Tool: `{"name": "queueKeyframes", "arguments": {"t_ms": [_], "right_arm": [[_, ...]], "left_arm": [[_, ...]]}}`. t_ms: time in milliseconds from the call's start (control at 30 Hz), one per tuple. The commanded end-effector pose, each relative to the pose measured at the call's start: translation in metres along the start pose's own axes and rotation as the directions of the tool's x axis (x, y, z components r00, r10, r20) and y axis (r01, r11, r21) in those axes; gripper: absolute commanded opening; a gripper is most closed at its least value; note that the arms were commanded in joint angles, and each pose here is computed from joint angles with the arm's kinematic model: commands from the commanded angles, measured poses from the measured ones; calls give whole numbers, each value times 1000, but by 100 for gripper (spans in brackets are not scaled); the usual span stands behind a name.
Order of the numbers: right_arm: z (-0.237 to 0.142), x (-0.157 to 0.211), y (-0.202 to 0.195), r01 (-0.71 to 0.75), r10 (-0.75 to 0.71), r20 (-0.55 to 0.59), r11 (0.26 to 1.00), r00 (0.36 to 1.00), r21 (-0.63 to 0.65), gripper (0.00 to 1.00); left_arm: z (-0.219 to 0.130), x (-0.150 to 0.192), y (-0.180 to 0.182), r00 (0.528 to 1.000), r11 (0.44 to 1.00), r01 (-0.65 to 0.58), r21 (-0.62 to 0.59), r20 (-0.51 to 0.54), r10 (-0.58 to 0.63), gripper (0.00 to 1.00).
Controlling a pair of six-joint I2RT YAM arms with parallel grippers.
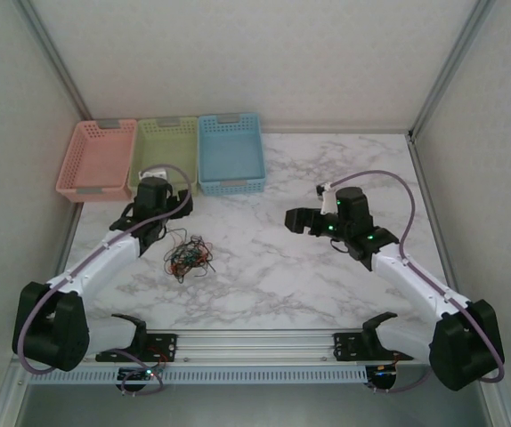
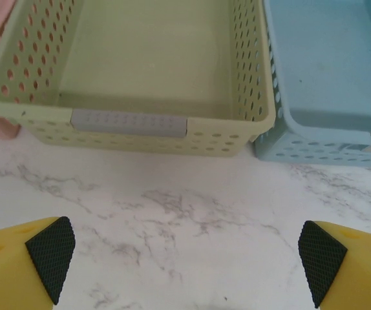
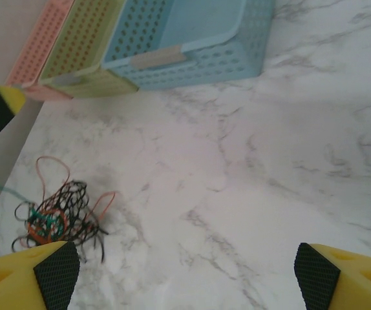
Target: Untangle the cables
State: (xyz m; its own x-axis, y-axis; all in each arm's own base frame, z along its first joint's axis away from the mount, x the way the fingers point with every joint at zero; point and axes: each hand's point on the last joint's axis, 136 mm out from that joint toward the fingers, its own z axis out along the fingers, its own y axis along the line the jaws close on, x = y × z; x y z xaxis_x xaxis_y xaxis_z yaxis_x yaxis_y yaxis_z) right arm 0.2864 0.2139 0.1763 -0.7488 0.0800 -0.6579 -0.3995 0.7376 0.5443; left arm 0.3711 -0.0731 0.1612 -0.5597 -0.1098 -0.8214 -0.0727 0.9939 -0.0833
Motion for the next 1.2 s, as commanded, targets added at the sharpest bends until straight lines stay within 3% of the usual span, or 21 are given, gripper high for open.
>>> {"name": "queueKeyframes", "arguments": {"t_ms": [0, 167, 300, 433, 567, 733, 933, 1167], "right_arm": [[9, -5, 30, 85, -84, 7, 994, 996, -74, 89], [23, 4, 41, 107, -109, -16, 990, 994, -90, 87], [26, 7, 45, 119, -121, -24, 989, 992, -84, 87], [25, 6, 43, 121, -123, -19, 990, 992, -68, 88], [21, 5, 43, 126, -127, -11, 990, 992, -59, 88], [17, 4, 42, 137, -137, -4, 989, 991, -48, 88], [15, 3, 42, 143, -143, -1, 989, 990, -44, 89], [12, 2, 42, 151, -151, 3, 988, 989, -38, 89]], "left_arm": [[-8, -36, -14, 978, 996, -90, -1, 189, 88, 90], [9, -1, -23, 958, 978, -210, -14, 197, 208, 90], [12, 1, -19, 958, 974, -220, -50, 179, 225, 88], [26, 10, -9, 968, 961, -241, -135, 32, 248, 88], [26, 11, 23, 978, 927, -208, -312, -49, 203, 90], [23, 16, 51, 982, 878, -182, -443, -122, 143, 90], [18, 16, 73, 986, 849, -141, -509, -149, 75, 91], [15, 36, 68, 978, 876, -121, -467, -208, 24, 92]]}}
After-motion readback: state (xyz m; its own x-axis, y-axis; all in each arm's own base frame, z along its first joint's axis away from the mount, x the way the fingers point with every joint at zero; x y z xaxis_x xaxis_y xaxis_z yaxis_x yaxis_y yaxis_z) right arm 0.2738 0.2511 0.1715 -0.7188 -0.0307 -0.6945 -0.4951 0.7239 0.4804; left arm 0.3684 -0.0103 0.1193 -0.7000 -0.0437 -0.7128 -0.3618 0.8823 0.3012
